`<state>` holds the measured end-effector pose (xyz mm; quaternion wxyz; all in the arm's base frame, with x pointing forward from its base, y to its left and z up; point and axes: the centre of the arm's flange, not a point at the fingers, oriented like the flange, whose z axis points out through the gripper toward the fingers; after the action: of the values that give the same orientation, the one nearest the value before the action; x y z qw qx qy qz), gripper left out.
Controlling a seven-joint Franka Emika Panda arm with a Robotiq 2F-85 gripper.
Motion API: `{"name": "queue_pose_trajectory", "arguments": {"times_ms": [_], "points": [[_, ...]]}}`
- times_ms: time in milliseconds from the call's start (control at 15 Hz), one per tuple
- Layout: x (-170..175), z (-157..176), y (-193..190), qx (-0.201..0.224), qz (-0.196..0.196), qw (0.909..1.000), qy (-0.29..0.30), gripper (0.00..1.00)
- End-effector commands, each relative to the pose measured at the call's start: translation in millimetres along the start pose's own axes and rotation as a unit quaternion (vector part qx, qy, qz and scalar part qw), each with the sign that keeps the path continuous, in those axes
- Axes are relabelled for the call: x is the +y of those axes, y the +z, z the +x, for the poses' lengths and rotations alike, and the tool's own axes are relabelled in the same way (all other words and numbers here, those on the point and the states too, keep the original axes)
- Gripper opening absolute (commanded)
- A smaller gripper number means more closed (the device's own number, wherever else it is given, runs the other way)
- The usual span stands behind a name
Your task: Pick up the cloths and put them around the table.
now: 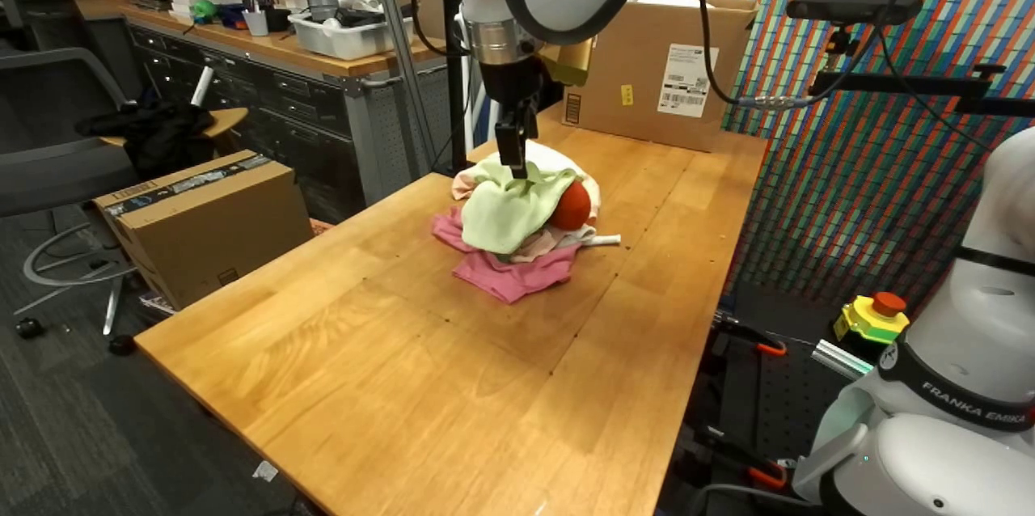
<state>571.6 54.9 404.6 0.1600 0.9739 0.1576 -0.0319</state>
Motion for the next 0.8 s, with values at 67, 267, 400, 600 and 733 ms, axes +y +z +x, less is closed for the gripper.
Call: {"name": "queue_pose_trajectory", "arguments": {"times_ms": [67, 267, 400, 600, 733], "points": [[0, 7, 11, -0.002, -0.006, 1.0000, 0.000, 1.00], [0, 7, 23, -0.007, -0.010, 0.9999, -0.003, 1.00], [2, 8, 32, -0.007, -0.025, 0.9996, -0.003, 1.00], [6, 10, 43, -0.001, -0.055, 0.9985, -0.005, 1.00], [10, 12, 48, 0.004, -0.074, 0.9973, -0.003, 1.00]]}}
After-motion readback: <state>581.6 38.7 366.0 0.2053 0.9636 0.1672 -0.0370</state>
